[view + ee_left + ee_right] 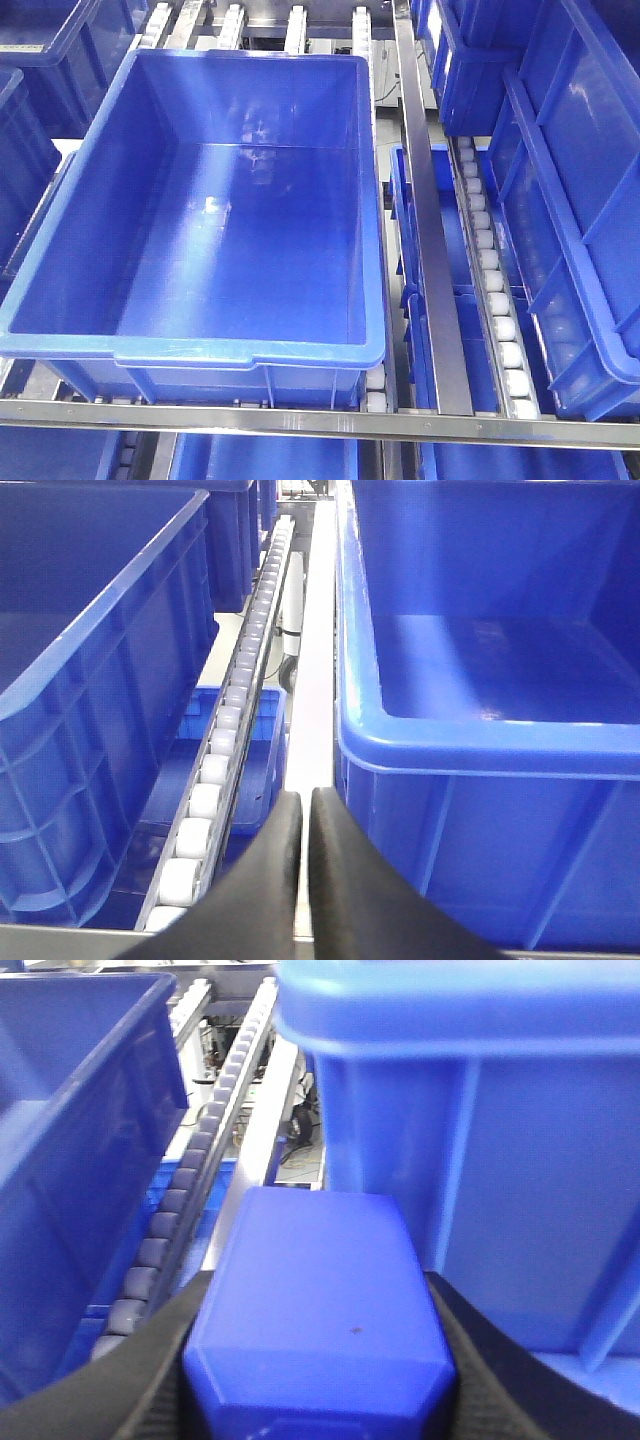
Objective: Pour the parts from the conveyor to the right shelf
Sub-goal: 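Stop the base facing the empty blue bin on the shelf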
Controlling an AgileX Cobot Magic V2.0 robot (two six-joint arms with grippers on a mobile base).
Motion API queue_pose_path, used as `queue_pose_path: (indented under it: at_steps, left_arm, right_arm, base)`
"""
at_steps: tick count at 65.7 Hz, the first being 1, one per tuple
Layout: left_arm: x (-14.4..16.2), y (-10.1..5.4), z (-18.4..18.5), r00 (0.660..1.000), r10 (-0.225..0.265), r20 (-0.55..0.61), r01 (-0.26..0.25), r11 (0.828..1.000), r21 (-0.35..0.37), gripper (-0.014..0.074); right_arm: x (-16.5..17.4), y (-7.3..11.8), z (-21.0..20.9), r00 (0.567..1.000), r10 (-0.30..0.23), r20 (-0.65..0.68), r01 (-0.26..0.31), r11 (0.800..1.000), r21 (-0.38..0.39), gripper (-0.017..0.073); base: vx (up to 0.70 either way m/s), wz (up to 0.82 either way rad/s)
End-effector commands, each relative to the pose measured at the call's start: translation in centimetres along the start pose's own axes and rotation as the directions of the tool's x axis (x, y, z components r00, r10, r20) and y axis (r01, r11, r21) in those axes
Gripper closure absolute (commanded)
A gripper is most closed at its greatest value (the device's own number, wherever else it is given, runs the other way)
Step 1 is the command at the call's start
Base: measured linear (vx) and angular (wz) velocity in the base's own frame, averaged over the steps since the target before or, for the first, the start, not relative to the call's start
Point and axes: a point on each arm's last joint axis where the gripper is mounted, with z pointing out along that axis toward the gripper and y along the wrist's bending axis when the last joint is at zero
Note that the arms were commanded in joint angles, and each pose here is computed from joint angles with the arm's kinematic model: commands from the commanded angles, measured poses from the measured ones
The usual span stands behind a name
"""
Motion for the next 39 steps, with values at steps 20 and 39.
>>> queue_pose_path:
  at_steps: [20,39]
  left_arm:
    - [-1.4,-0.1,-0.3,0.994,-0.016,0.108,0.015,1.000,0.011,0.0600]
    - [-1.4,-0.1,-0.3,0.994,-0.016,0.108,0.015,1.000,0.011,0.0600]
  right_arm:
    - [-5.8,0.6,-1.3,0.997,0.032,0.066,-0.029,0.998,-0.052,0.0564]
    - [-10.0,1.1,1.0,1.000,-0.017,0.002,0.017,0.989,-0.148,0.0564]
  base:
    - [0.00,0.00]
    - [0.00,0.00]
